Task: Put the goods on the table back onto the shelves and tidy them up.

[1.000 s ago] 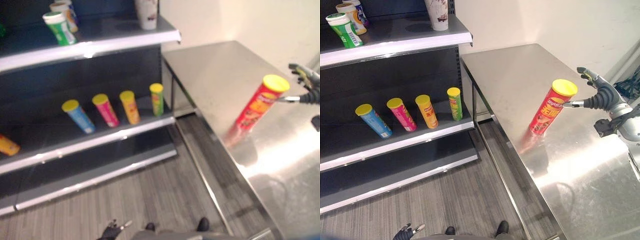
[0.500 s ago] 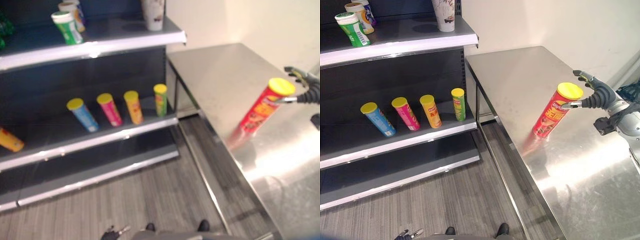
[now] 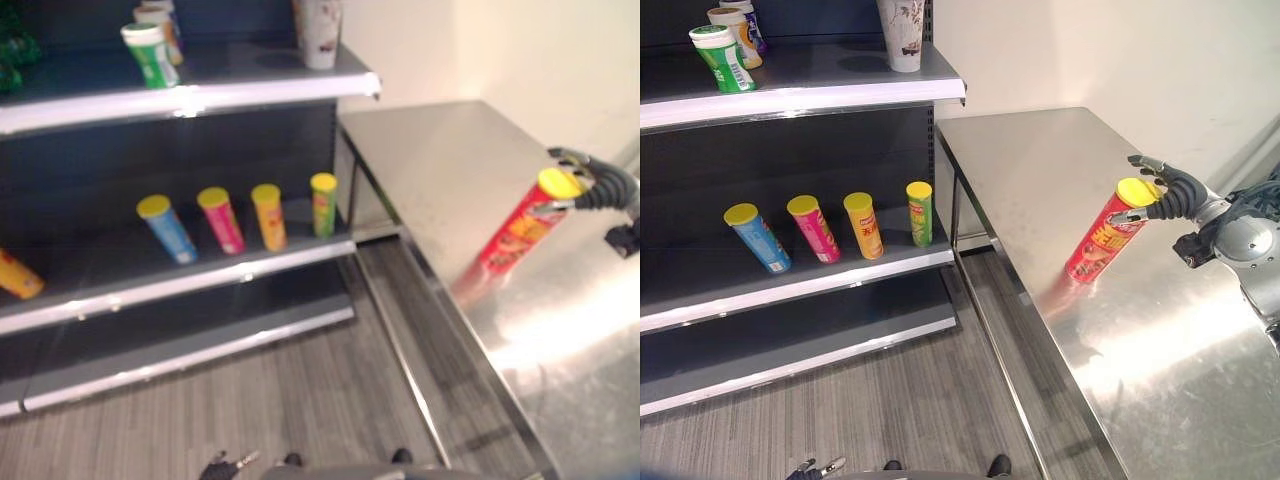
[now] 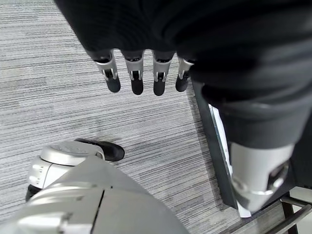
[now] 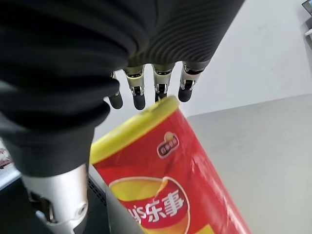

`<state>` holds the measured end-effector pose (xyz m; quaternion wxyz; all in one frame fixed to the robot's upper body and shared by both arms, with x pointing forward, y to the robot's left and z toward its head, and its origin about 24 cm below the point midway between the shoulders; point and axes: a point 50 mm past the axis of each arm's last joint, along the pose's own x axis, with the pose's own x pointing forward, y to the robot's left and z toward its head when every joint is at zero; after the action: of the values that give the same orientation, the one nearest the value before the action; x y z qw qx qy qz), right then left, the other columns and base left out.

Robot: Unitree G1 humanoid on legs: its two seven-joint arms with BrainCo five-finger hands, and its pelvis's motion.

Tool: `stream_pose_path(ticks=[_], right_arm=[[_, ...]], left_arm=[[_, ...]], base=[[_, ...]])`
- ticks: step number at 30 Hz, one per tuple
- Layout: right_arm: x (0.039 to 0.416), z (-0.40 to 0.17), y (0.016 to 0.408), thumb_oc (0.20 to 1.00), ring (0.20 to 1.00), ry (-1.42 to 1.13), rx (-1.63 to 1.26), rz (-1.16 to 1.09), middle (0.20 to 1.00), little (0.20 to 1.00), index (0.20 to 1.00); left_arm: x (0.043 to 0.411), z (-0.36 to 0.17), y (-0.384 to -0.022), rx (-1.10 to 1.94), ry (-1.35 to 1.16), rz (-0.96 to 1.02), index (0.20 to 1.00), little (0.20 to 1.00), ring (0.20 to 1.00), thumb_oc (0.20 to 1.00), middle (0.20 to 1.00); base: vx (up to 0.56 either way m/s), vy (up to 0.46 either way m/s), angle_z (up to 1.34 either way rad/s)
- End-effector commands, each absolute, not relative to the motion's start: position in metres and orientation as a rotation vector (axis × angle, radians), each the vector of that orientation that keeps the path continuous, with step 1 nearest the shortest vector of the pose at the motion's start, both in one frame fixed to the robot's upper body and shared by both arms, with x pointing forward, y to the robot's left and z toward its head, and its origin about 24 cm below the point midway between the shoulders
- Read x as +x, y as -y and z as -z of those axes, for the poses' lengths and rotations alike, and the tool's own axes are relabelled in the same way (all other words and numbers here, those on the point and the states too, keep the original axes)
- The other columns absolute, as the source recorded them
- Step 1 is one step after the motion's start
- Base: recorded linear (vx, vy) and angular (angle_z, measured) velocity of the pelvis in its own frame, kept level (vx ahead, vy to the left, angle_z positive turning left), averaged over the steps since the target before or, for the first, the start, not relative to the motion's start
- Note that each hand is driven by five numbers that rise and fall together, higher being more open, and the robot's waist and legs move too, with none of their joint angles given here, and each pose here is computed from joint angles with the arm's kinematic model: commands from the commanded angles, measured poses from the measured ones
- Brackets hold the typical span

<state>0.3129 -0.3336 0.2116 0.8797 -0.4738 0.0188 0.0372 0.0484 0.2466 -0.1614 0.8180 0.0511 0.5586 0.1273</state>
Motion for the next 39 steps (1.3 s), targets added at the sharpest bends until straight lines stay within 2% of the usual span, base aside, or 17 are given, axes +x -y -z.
stream_pose_path(ticks=[1, 8, 9, 10, 11, 24, 35, 39], right_arm=[[0.323, -0.237, 0.330, 1.000, 1.000, -0.011, -1.033, -0.064, 1.000, 1.000, 1.000], [0.326, -0.233, 0.331, 1.000, 1.000, -0.040, -1.035, -0.066, 1.000, 1.000, 1.000], [0.327, -0.231, 0.331, 0.840, 0.840, -0.051, -1.037, -0.064, 0.840, 0.840, 0.840], [0.327, -0.230, 0.331, 0.551, 0.551, -0.051, -1.036, -0.059, 0.551, 0.551, 0.551], [0.328, -0.230, 0.329, 0.200, 0.200, -0.041, -1.028, -0.064, 0.200, 0.200, 0.200], [0.323, -0.220, 0.319, 0.200, 0.200, 0.034, -0.930, -0.085, 0.200, 0.200, 0.200], [0.273, -0.276, 0.272, 0.200, 0.200, 0.610, -0.972, -0.056, 0.200, 0.200, 0.200], [0.261, -0.288, 0.259, 0.200, 0.200, 0.731, -0.966, -0.068, 0.200, 0.200, 0.200]], left_arm=[[0.068, 0.152, -0.271, 0.189, -1.146, -0.284, 1.000, 1.000, 1.000, 1.000, 1.000], [0.067, 0.153, -0.269, 0.182, -1.150, -0.276, 1.000, 1.000, 1.000, 1.000, 1.000], [0.067, 0.153, -0.269, 0.182, -1.151, -0.275, 1.000, 1.000, 1.000, 1.000, 1.000], [0.067, 0.153, -0.269, 0.180, -1.151, -0.280, 1.000, 1.000, 1.000, 1.000, 1.000], [0.067, 0.153, -0.269, 0.180, -1.152, -0.282, 1.000, 1.000, 1.000, 1.000, 1.000], [0.067, 0.153, -0.268, 0.162, -1.144, -0.301, 1.000, 1.000, 1.000, 1.000, 1.000], [0.065, 0.151, -0.276, 0.172, -1.129, -0.369, 1.000, 1.000, 1.000, 1.000, 1.000], [0.065, 0.150, -0.277, 0.171, -1.122, -0.375, 1.000, 1.000, 1.000, 1.000, 1.000]], base=[[0.00, 0.000, 0.00], [0.00, 0.000, 0.00], [0.00, 0.000, 0.00], [0.00, 0.000, 0.00], [0.00, 0.000, 0.00], [0.00, 0.000, 0.00], [0.00, -0.048, 0.00], [-0.03, -0.139, 0.04]])
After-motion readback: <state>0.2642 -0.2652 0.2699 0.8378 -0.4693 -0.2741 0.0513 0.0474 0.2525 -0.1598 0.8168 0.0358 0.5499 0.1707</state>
